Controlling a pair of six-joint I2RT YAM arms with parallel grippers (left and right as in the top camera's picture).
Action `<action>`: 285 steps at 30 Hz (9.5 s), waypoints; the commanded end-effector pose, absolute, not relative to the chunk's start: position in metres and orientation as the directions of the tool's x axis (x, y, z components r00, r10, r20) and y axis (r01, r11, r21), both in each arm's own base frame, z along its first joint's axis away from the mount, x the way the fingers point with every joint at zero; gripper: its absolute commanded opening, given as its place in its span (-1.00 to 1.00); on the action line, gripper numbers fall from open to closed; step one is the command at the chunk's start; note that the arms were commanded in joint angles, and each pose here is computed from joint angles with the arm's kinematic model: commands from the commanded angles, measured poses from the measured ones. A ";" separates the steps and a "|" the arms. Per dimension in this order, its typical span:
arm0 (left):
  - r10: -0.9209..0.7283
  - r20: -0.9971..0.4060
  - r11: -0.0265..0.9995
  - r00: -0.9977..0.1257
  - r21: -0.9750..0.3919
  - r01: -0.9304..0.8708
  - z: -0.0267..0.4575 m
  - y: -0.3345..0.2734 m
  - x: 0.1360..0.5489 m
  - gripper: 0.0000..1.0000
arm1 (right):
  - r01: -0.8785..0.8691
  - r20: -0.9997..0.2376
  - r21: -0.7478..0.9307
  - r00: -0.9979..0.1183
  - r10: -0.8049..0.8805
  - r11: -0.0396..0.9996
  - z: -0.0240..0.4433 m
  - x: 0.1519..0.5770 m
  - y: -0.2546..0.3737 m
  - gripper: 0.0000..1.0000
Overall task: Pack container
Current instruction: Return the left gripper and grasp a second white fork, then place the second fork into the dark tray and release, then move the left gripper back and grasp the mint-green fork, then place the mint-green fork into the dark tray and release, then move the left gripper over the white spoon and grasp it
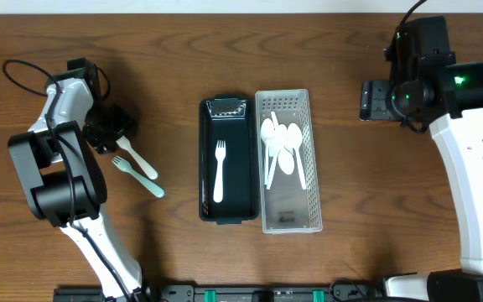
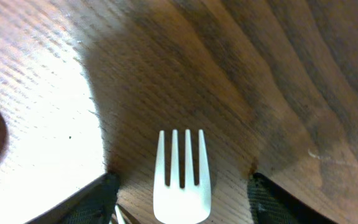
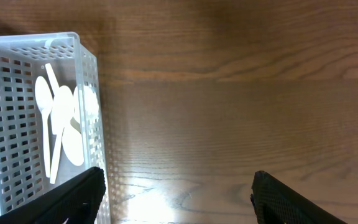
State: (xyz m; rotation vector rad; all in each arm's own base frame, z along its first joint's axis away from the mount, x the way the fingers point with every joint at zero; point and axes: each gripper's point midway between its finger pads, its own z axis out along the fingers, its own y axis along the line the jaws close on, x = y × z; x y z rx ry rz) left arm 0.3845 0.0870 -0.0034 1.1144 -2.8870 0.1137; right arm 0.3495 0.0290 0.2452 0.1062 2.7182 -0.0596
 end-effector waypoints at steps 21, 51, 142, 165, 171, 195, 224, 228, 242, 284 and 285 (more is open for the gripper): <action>-0.673 0.107 0.736 -0.732 0.001 -0.676 -0.018 0.088 0.369 0.02 | 0.080 -0.393 -0.045 -0.918 0.056 0.996 0.240 0.349 0.025 0.59; -0.548 -0.078 0.836 -0.833 -0.080 -0.542 0.107 0.061 0.395 -0.63 | 0.080 -0.394 -0.045 -0.918 0.056 0.996 0.240 0.349 0.025 0.59; -0.679 0.149 0.727 -0.719 0.004 -0.686 -0.029 0.065 0.308 0.34 | 0.052 -0.375 -0.061 -0.926 0.025 0.997 0.239 0.345 0.024 0.62; -0.626 0.055 0.776 -0.778 -0.045 -0.629 0.019 0.065 0.331 -0.79 | 0.052 -0.376 -0.061 -0.926 0.025 0.997 0.239 0.345 0.024 0.62; -0.502 -0.103 0.863 -0.859 -0.121 -0.490 0.109 0.019 0.348 -0.79 | 0.052 -0.377 -0.061 -0.926 0.025 0.997 0.239 0.345 0.024 0.61; 0.025 -0.070 0.994 -0.997 -0.105 0.032 0.074 -0.175 0.320 -0.78 | 0.051 -0.382 -0.061 -0.924 0.024 0.997 0.239 0.347 0.024 0.63; -0.160 -0.386 0.968 -0.908 0.121 -0.222 0.213 0.072 0.337 0.52 | 0.045 -0.378 -0.063 -0.926 0.018 0.997 0.239 0.346 0.024 0.63; -0.121 -0.348 0.982 -0.930 0.093 -0.162 0.188 0.113 0.344 0.53 | 0.045 -0.378 -0.063 -0.926 0.018 0.997 0.239 0.346 0.024 0.63; -0.186 -0.113 0.981 -0.976 0.042 -0.192 0.070 0.165 0.354 0.53 | 0.044 -0.367 -0.065 -0.930 0.017 0.997 0.238 0.343 0.024 0.64; -0.185 0.111 0.982 -0.976 -0.016 -0.188 -0.020 0.163 0.332 -0.11 | 0.044 -0.364 -0.066 -0.931 0.017 0.997 0.238 0.342 0.024 0.64; -0.185 0.112 0.982 -0.976 -0.016 -0.188 -0.020 0.163 0.332 -0.11 | 0.045 -0.364 -0.066 -0.931 0.018 0.997 0.238 0.342 0.024 0.64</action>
